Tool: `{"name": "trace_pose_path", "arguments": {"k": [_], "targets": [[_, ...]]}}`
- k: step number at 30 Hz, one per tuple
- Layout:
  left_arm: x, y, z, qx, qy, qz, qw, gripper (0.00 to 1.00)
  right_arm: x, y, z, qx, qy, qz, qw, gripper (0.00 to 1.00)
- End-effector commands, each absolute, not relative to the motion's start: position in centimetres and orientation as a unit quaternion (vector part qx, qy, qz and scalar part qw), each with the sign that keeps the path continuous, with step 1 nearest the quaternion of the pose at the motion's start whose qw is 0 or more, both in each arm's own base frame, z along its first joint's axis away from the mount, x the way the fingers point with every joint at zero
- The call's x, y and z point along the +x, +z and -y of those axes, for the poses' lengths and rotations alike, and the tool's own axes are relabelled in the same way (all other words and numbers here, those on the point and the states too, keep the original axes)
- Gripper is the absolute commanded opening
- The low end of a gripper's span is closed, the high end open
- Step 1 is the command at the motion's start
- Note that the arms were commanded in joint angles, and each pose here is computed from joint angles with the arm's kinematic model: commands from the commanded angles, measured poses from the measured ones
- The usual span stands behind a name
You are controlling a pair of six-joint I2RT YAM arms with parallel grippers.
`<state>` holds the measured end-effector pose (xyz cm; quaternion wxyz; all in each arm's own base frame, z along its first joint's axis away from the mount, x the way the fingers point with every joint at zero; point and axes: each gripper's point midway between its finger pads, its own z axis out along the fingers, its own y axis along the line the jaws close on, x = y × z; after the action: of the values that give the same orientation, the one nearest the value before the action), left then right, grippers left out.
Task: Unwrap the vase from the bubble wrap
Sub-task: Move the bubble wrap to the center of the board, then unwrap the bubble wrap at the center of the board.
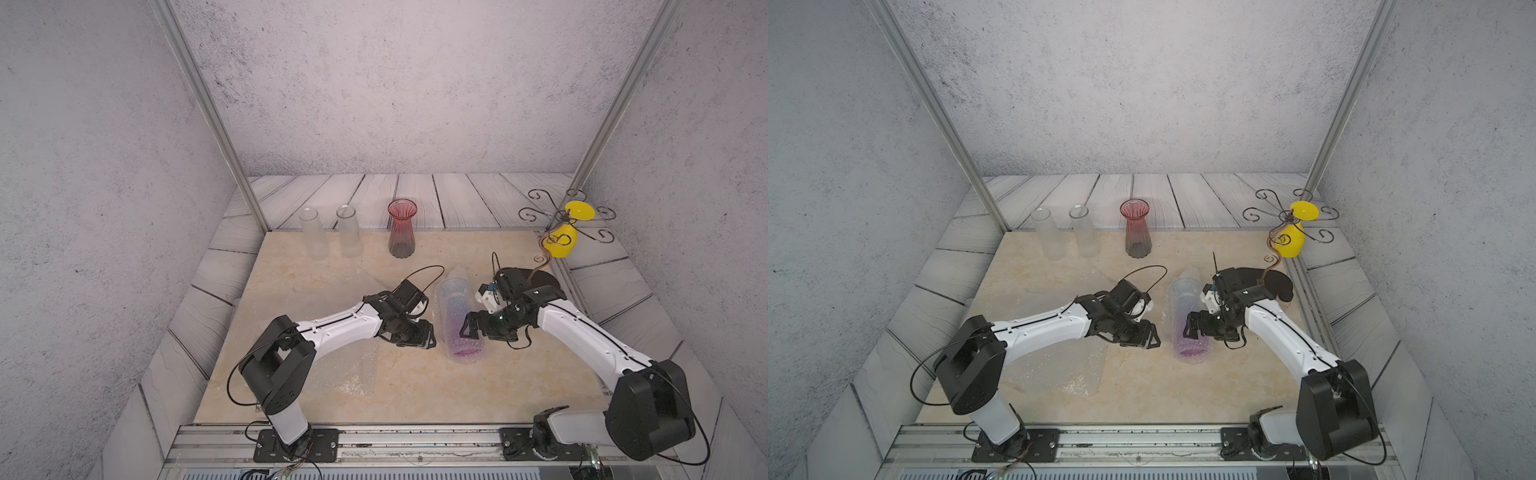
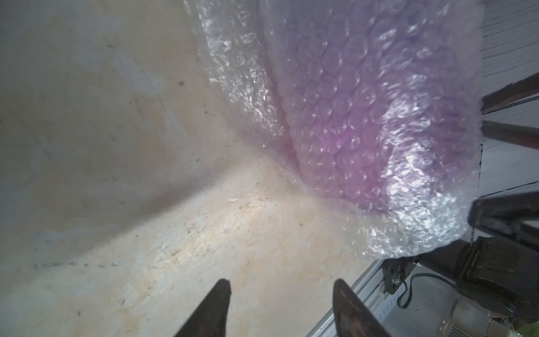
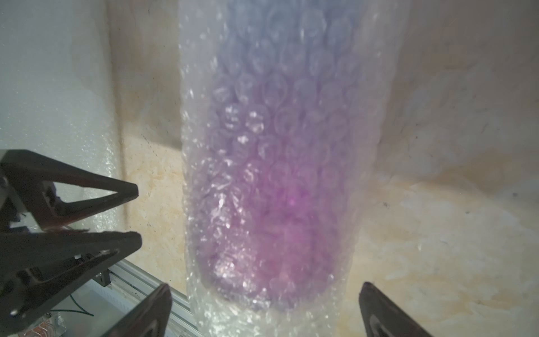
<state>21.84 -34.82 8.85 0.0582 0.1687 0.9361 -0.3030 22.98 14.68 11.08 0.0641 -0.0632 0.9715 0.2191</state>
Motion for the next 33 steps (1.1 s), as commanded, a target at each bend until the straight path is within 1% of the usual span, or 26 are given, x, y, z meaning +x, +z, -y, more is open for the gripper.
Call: {"name": "trace_pose_path", "arguments": {"k": [1,9,18,19,21,23,31,33], "targets": [[21.6,8.7,36.5,0.173,-0.32,-0.93,0.056,0.58,20.9,11.2,-14.6,-0.071,0.221,-0.972,0.045,0.99],[21.7,7.8,37.5,0.175,-0.321,-0.929,0.057,0.57,20.8,10.3,-14.9,-0.078,0.205,-0.975,0.03,1.0],[21.8,6.9,38.4,0.179,-0.332,-0.925,0.051,0.56,20.7,10.5,-14.8,-0.081,0.201,-0.976,0.03,0.71],[21.8,6.9,38.4,0.181,-0.332,-0.924,0.051,0.56,20.7,10.4,-14.7,-0.081,0.199,-0.976,0.029,0.67],[21.7,6.8,38.5,0.181,-0.333,-0.924,0.053,0.55,20.7,10.4,-14.7,-0.081,0.198,-0.976,0.028,0.53],[21.5,6.8,38.5,0.182,-0.333,-0.923,0.055,0.55,20.7,10.3,-14.7,-0.081,0.198,-0.977,0.027,0.43],[21.1,6.6,39.0,0.187,-0.329,-0.924,0.059,0.55,20.9,10.0,-14.5,-0.074,0.193,-0.978,0.03,0.15],[21.0,6.5,39.0,0.188,-0.325,-0.925,0.059,0.54,21.0,10.2,-14.2,-0.072,0.186,-0.979,0.039,0.11]]}}
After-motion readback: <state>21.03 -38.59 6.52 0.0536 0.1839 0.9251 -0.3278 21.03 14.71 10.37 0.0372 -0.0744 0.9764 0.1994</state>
